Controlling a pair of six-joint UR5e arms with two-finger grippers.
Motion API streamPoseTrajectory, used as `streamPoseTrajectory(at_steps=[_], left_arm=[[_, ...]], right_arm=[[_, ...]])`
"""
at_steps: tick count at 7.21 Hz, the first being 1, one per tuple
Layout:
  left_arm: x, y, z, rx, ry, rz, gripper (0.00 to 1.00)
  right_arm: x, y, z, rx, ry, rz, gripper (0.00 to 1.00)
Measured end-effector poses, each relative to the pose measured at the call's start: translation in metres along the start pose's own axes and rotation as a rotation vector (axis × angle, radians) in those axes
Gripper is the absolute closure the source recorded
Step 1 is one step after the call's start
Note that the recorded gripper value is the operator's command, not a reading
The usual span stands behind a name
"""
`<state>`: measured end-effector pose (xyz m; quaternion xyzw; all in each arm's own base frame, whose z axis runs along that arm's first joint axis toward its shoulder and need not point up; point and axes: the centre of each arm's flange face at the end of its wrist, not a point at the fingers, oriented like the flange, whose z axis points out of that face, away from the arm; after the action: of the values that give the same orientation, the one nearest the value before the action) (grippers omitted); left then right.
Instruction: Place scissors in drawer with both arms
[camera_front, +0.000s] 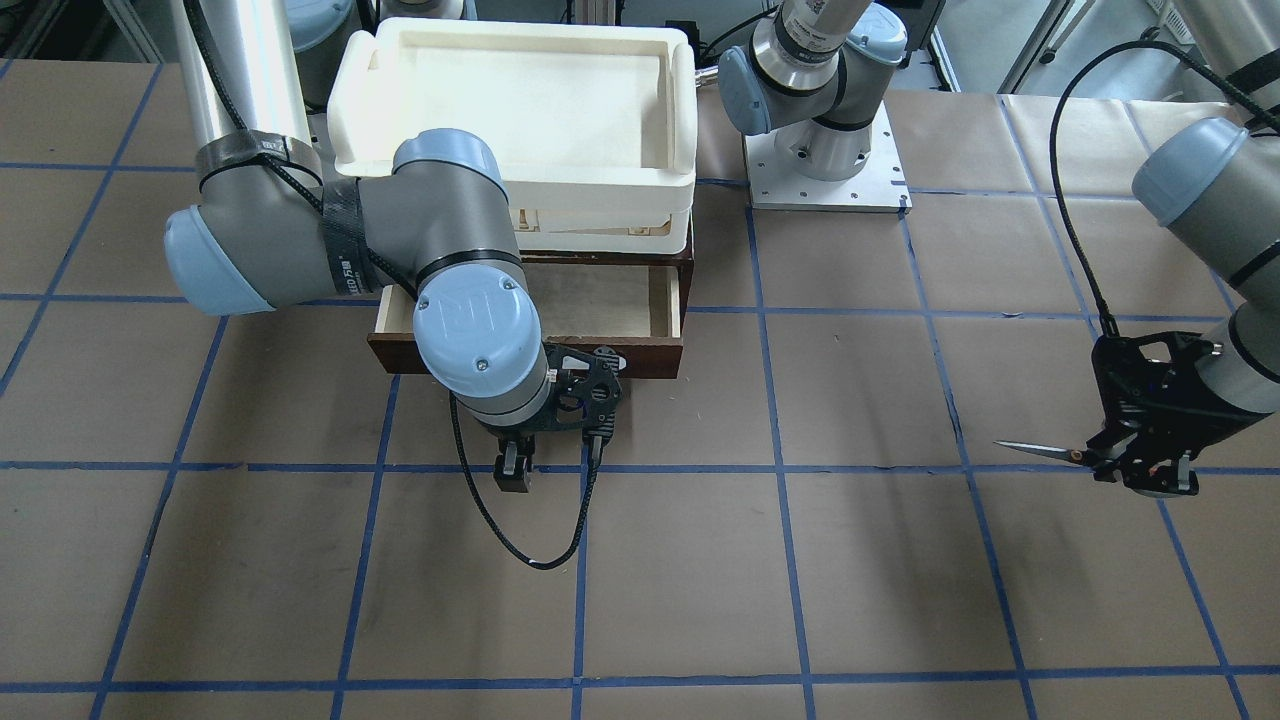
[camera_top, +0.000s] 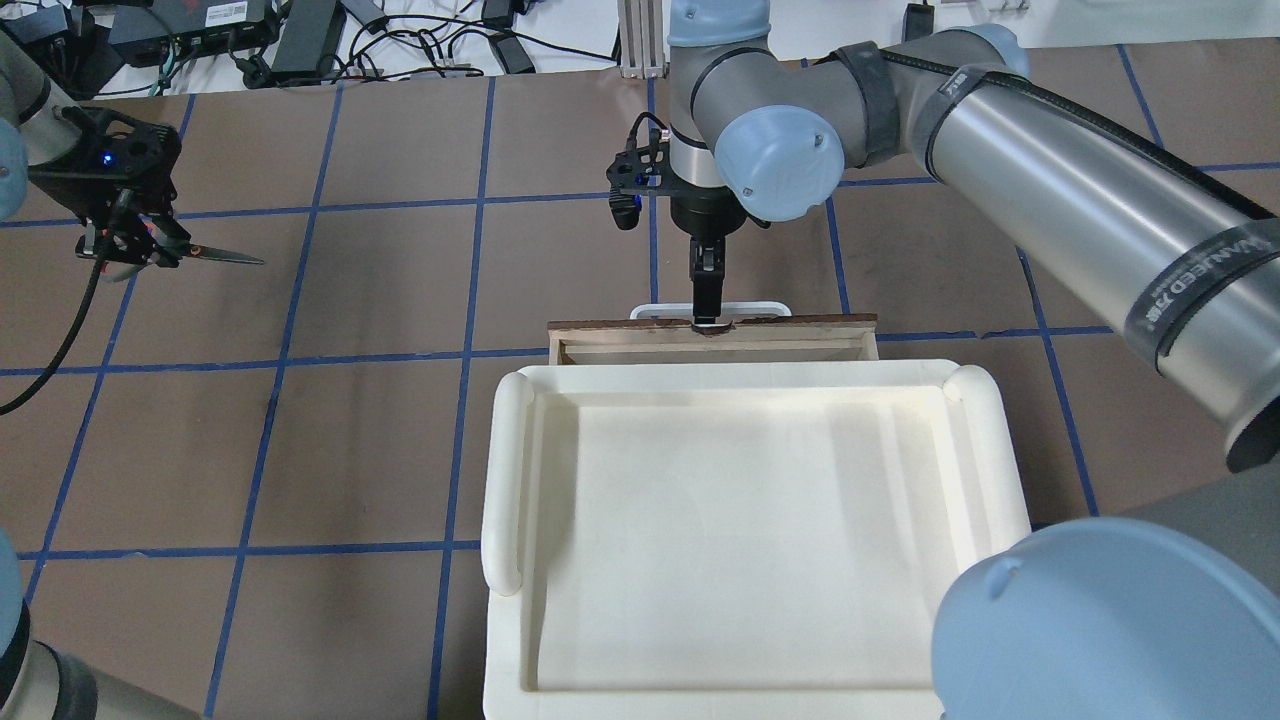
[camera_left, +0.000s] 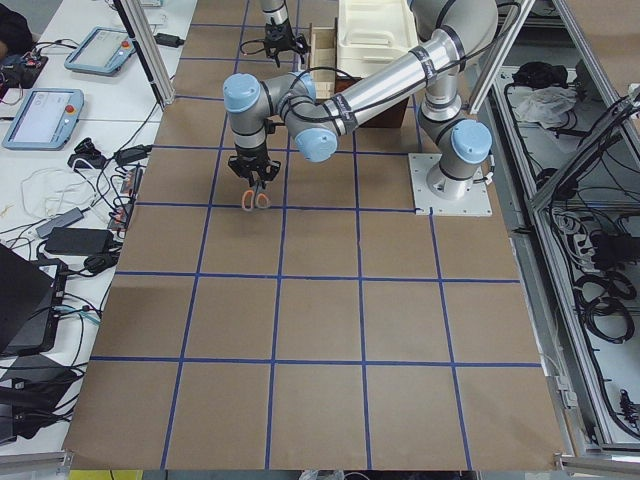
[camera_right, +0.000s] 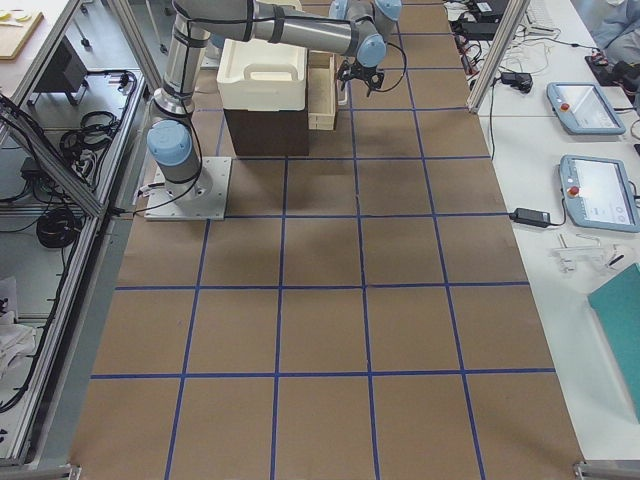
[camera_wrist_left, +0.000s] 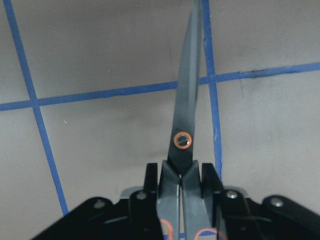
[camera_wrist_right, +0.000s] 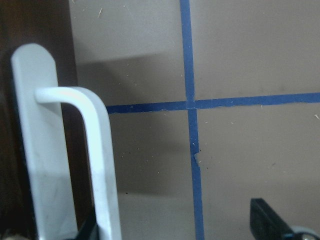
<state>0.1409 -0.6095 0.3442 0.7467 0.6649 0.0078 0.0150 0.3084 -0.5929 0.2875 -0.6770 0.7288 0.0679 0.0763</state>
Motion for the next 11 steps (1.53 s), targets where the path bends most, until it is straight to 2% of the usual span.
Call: streamPoseTrajectory(at_steps=[11], left_arm=[[0.000, 0.001, 0.002, -0.003, 0.007, -0.001, 1.00]], right_arm=[[0.054, 0.006, -0.009, 0.051, 0.073, 0.018, 0.00]])
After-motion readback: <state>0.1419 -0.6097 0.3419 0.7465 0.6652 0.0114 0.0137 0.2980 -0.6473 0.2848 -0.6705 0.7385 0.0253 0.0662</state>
